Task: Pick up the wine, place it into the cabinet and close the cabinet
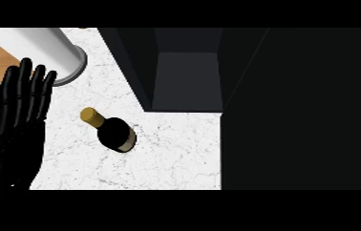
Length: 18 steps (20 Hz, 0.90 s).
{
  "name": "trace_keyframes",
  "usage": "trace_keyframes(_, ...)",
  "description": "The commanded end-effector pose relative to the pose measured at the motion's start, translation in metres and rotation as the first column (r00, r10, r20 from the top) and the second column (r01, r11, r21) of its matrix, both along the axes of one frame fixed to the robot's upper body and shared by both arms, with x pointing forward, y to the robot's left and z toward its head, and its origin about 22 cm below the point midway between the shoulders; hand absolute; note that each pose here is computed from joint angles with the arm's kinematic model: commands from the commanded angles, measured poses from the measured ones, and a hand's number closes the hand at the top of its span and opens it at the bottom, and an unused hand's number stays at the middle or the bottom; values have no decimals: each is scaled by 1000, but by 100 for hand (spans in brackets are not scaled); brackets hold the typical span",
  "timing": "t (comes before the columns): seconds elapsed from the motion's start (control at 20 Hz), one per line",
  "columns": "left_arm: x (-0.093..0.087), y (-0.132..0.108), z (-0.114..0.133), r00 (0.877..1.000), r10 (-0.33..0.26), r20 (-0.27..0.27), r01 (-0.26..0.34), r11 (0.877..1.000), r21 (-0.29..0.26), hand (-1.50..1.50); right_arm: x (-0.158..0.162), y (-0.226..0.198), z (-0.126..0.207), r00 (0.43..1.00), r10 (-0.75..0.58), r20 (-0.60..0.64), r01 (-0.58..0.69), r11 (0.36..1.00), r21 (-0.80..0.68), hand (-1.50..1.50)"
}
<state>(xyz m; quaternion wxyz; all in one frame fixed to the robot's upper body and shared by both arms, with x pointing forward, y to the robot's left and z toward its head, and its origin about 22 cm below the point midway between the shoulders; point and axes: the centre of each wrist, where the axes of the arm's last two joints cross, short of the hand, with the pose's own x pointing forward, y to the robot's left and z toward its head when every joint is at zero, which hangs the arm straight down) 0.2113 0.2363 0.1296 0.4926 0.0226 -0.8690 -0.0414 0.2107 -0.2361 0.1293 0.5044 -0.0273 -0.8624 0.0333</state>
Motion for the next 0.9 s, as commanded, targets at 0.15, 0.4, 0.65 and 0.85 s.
trace_keyframes(0.15,3,-60,-4,975,224,2,-224,975,-4,-150,-21,5,-8,998,58,7,-58,998,3,-150)
trace_keyframes(0.4,9,-89,-27,944,277,-177,-312,924,-221,-150,-39,18,-5,952,277,-131,-276,961,23,-150)
trace_keyframes(0.65,9,-155,-8,958,241,-158,-277,923,-266,-150,-53,22,15,952,271,-141,-271,962,24,-150)
trace_keyframes(0.85,12,-181,10,959,235,-160,-273,919,-284,-150,-58,12,20,950,269,-156,-272,962,5,-150)
